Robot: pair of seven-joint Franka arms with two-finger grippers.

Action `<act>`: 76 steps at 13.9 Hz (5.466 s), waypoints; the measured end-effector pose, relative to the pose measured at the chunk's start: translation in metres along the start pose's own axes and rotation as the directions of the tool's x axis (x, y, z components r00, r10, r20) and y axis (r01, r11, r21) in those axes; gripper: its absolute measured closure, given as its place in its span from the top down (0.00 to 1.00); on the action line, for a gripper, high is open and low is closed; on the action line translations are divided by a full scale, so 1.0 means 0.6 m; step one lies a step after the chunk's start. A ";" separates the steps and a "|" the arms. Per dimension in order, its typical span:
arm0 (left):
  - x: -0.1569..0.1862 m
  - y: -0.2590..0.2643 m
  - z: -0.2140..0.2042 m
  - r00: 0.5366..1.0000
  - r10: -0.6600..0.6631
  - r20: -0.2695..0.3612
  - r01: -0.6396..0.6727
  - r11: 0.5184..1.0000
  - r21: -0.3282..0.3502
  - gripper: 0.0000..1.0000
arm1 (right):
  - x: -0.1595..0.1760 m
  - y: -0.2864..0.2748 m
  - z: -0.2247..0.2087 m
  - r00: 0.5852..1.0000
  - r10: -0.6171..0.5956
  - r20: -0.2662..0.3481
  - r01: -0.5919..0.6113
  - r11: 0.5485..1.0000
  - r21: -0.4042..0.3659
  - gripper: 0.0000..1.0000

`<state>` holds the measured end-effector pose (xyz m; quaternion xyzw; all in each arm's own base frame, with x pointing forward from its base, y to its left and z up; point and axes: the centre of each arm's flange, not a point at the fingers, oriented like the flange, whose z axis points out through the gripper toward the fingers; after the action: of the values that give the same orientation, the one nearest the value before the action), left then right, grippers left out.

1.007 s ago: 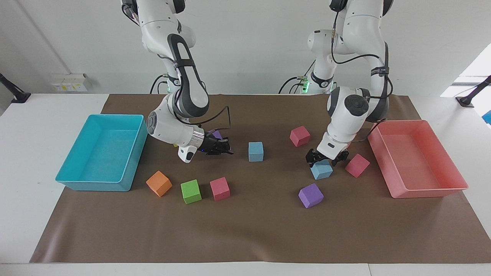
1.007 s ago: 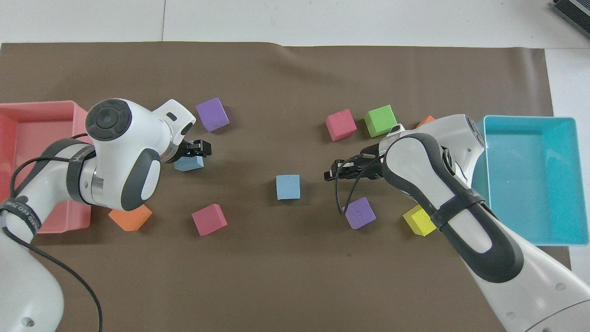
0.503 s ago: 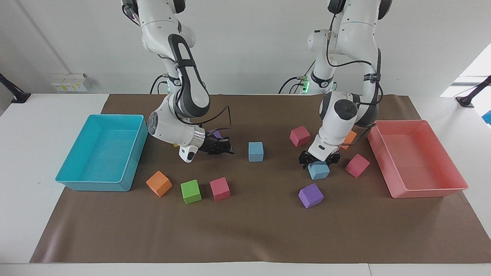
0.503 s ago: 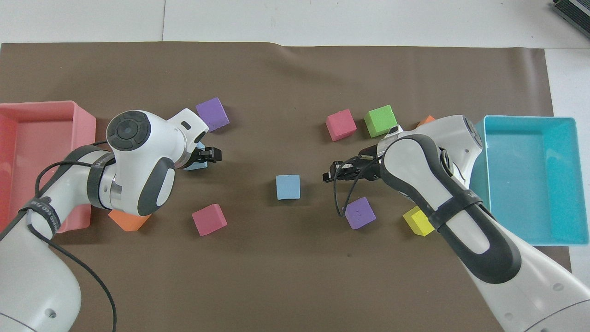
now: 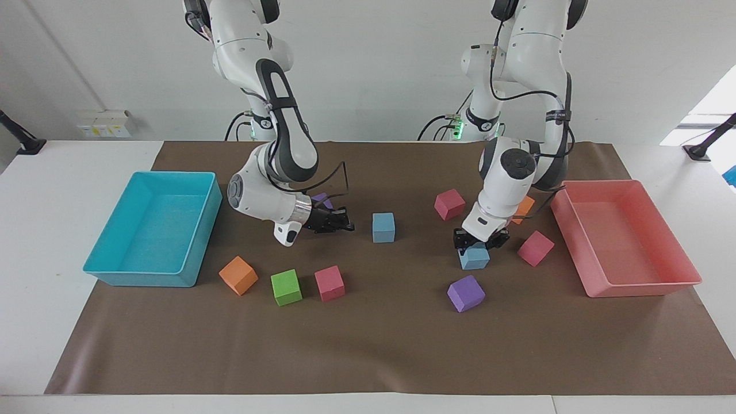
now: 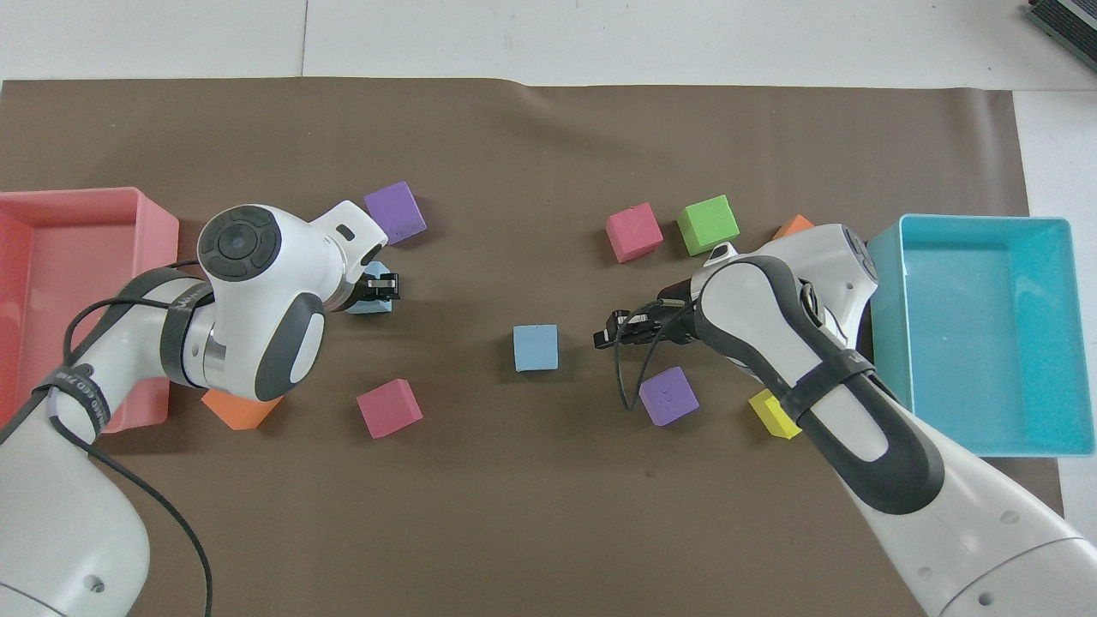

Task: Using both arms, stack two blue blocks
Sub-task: 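Close the left gripper on the blue cube and lift it, then carry the blue cube with the left gripper over the center blue cube, then lower the held blue cube onto the center blue cube with the left gripper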

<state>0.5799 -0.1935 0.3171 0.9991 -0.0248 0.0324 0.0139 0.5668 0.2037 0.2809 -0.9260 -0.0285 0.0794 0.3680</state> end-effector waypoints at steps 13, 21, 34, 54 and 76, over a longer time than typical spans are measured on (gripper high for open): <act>0.011 0.066 -0.283 0.998 0.061 0.006 -0.061 0.998 0.031 0.58 | -0.002 -0.012 0.011 1.000 -0.013 0.000 0.013 1.000 -0.007 0.01; -0.054 0.259 -0.272 0.999 0.039 -0.023 -0.039 0.999 -0.007 0.58 | -0.002 -0.012 0.011 1.000 -0.013 -0.001 0.013 1.000 -0.007 0.01; -0.091 0.369 -0.169 0.997 0.076 -0.009 -0.077 0.997 -0.032 0.58 | -0.002 -0.011 0.010 1.000 -0.013 -0.002 0.013 1.000 -0.008 0.01; -0.139 0.392 -0.119 0.998 0.056 0.022 -0.055 0.997 -0.060 0.58 | -0.002 -0.011 0.010 1.000 -0.013 -0.002 0.013 1.000 -0.008 0.01; -0.148 0.394 -0.110 0.997 0.061 0.036 -0.059 0.997 -0.050 0.57 | -0.002 -0.011 0.010 1.000 -0.013 -0.002 0.013 1.000 -0.008 0.01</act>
<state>0.4755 -0.4233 0.3834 0.9977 -0.0559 0.0136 0.0367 0.5647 0.2126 0.2813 -0.9272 -0.0345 0.0761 0.3650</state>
